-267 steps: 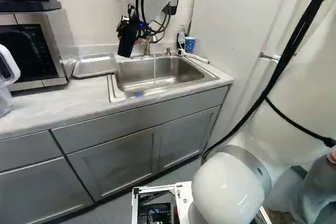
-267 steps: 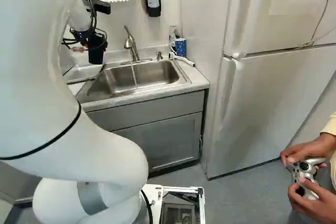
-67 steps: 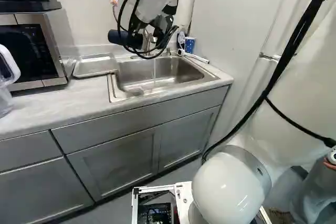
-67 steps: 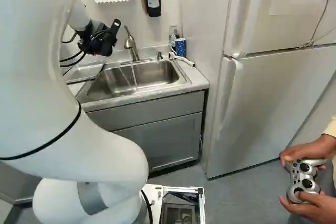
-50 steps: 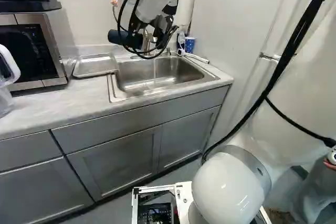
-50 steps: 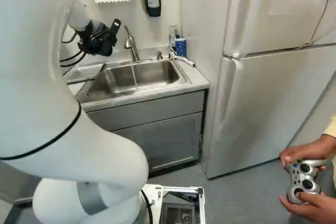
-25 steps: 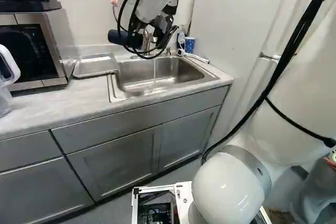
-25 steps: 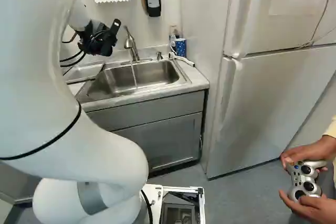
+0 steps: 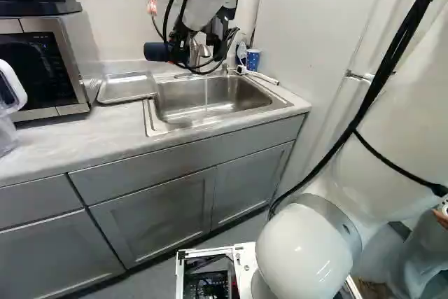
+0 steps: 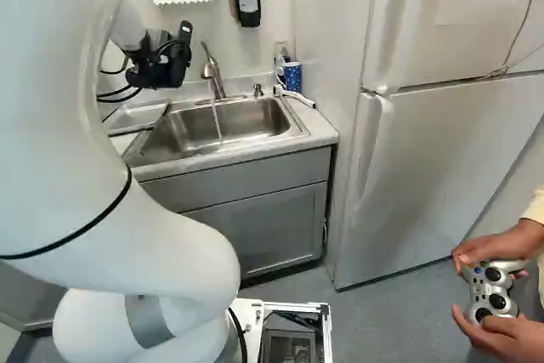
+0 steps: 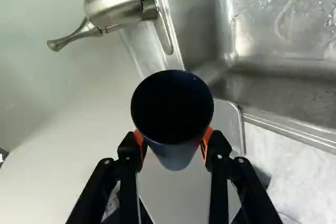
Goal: Rinse the cup and place it in the tray
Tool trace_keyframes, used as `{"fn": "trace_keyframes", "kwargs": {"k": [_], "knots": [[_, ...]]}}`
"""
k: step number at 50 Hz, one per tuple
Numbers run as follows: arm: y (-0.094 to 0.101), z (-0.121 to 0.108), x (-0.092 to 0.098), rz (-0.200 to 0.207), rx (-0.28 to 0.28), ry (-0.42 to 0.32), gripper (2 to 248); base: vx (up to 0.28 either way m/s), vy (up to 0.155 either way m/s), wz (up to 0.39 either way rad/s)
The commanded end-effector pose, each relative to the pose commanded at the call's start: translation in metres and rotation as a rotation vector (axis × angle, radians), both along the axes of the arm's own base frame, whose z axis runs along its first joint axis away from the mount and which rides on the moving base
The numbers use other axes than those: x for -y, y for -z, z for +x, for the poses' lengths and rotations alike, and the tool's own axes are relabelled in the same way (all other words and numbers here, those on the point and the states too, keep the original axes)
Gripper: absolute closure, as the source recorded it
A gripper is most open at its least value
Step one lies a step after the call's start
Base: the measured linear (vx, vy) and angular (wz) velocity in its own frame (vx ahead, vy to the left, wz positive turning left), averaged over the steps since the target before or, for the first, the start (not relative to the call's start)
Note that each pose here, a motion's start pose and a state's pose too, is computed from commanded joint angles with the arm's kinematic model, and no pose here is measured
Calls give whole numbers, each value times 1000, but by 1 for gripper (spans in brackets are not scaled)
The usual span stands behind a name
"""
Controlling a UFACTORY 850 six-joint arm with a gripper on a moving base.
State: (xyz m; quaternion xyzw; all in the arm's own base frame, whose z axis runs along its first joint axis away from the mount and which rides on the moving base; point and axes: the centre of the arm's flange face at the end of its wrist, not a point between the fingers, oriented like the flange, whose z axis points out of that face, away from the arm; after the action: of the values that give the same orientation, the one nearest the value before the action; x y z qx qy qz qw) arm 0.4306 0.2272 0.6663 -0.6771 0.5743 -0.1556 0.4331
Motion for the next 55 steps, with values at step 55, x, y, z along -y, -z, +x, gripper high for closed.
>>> {"fn": "trace_keyframes", "kwargs": {"k": [55], "knots": [[0, 0, 0, -410, 236, -333, 128, 0, 0, 0]]}}
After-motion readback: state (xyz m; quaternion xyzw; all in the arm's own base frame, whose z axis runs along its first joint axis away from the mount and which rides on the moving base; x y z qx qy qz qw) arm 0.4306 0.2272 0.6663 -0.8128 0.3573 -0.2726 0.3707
